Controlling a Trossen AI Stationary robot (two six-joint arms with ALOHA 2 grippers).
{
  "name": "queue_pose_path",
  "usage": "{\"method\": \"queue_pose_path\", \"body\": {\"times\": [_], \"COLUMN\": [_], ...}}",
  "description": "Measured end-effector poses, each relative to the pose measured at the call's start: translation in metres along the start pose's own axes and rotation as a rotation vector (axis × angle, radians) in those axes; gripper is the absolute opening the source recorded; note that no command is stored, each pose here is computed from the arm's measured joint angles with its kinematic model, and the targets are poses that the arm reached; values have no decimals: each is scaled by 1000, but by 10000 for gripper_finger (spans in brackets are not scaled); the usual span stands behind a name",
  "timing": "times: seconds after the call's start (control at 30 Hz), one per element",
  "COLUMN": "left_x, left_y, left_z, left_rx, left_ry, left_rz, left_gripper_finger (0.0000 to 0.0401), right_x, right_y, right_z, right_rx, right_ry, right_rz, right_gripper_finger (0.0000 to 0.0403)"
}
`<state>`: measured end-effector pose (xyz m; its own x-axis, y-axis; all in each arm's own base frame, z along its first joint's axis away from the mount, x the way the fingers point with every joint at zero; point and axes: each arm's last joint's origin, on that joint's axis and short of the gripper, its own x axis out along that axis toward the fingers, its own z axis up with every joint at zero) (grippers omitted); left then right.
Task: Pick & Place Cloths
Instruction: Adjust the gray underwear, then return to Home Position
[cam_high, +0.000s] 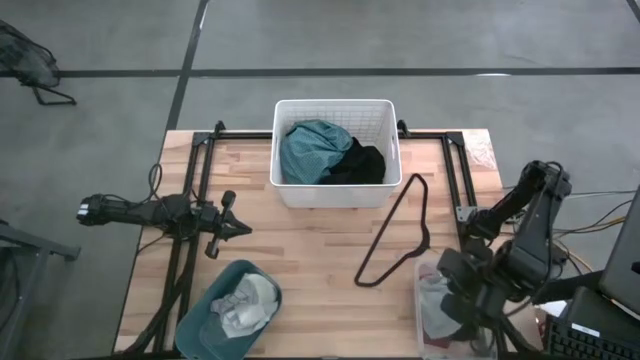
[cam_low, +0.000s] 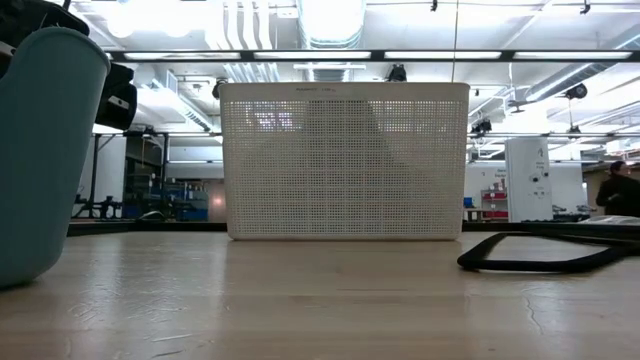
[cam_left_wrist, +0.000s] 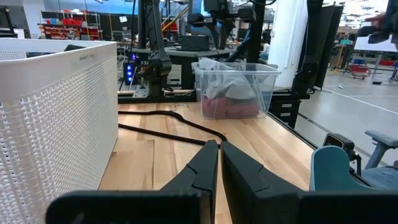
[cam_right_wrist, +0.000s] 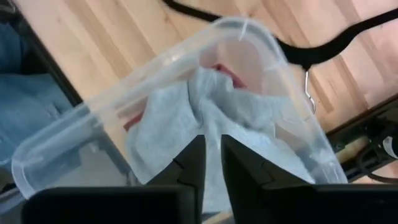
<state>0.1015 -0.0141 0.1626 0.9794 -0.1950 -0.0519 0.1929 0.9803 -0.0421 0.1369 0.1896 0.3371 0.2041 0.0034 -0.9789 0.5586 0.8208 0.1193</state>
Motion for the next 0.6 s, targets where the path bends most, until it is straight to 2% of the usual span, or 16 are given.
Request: {"method": "queue_pose_path", "body": {"times": [0.1, 0.27, 0.37, 0.5, 0.6], "left_x": [0, 0, 0, 0, 0], "left_y": [0, 0, 0, 0, 0], "left_z": [0, 0, 0, 0, 0], "left_rx": [0, 0, 0, 0, 0], "left_ry": [0, 0, 0, 0, 0], "left_rz": [0, 0, 0, 0, 0], "left_gripper_finger": [26, 26, 26, 26, 26], "right_x": [1, 3, 8, 23, 42], "right_y": [-1, -1, 3, 11, 12], "right_z": [8, 25, 35, 50, 62], "right_rx": [18, -128, -217, -363, -452], "right_ry": [-9, -161, -278, -424, -542], "right_rz": [-6, -24, -12, 78, 127], "right_gripper_finger": [74, 104, 85, 22, 13]}}
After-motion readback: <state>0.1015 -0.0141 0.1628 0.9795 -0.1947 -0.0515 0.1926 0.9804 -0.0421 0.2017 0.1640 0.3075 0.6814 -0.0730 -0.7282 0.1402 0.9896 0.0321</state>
